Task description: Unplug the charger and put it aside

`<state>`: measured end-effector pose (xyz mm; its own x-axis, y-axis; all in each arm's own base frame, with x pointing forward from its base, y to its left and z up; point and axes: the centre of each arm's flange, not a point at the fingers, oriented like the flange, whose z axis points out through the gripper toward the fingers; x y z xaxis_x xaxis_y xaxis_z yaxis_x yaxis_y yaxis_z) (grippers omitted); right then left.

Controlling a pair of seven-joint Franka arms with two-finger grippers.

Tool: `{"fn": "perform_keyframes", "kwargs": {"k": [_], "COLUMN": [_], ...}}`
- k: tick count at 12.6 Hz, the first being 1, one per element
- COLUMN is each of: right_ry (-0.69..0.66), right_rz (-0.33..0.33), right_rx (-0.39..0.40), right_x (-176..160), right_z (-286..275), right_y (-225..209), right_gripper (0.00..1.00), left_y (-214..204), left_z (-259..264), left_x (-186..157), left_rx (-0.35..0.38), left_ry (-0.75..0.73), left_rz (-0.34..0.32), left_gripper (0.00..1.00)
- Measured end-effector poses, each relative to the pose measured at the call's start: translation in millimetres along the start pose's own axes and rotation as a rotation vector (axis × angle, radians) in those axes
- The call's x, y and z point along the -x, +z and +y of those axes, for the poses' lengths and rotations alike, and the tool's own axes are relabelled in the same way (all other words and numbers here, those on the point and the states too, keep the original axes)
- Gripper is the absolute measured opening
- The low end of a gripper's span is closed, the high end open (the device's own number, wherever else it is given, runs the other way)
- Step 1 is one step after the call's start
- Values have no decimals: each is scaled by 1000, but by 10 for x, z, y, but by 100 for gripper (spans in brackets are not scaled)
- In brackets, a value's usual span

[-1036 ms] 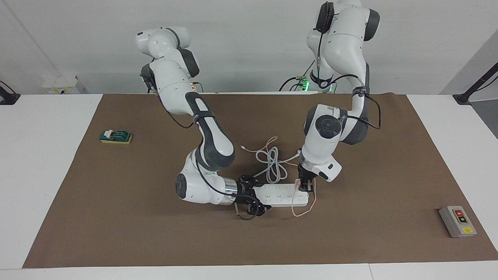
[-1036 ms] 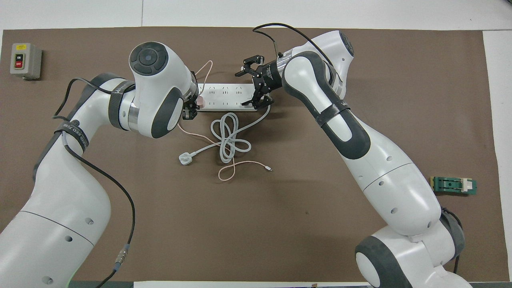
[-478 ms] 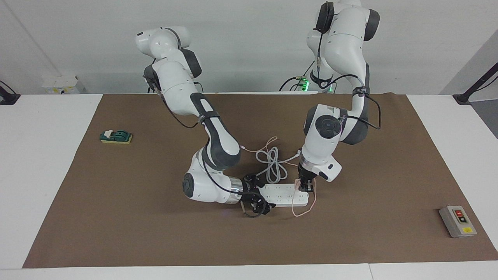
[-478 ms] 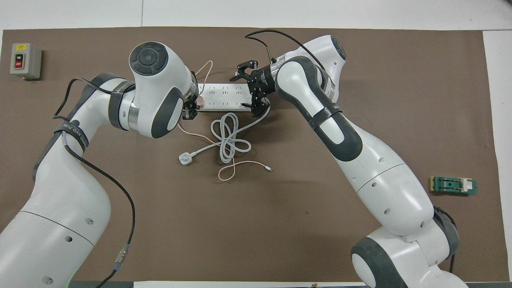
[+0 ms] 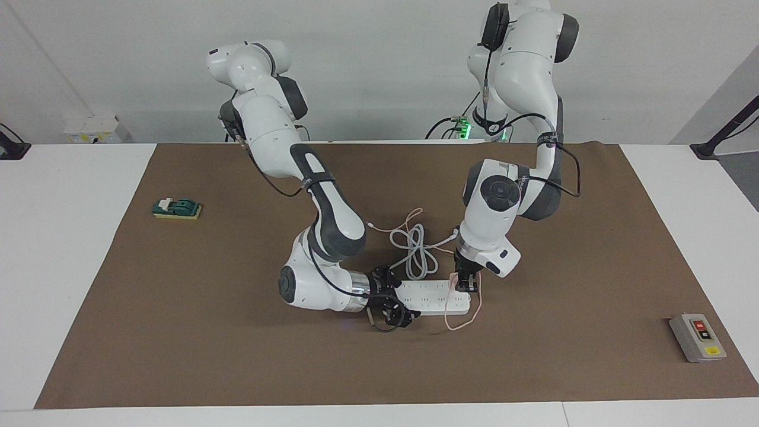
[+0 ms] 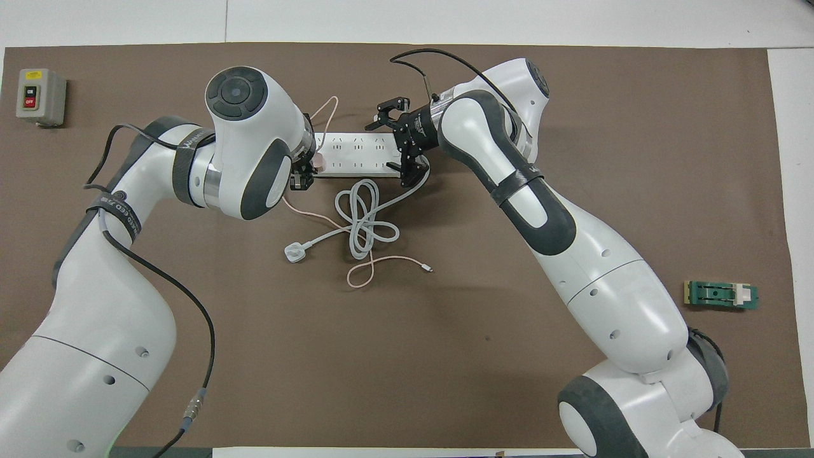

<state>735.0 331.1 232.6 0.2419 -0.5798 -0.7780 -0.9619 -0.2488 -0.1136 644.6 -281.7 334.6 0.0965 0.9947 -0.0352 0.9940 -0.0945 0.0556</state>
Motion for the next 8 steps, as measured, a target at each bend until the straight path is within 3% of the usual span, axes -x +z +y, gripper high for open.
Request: {"fn": "perform_keyframes", "kwargs": {"k": [8], "right_ry": [104], "right_rz": [-113], "right_rx": [-79], "right_x": [-254], "right_z": [-31], "right_y": [-70], "right_gripper": [100], "left_y": [-1], "left_z": [0], "left_x": [0], "left_rx": [0], "left_ry": [0], "left_rz": [0], "left_gripper": [29]}}
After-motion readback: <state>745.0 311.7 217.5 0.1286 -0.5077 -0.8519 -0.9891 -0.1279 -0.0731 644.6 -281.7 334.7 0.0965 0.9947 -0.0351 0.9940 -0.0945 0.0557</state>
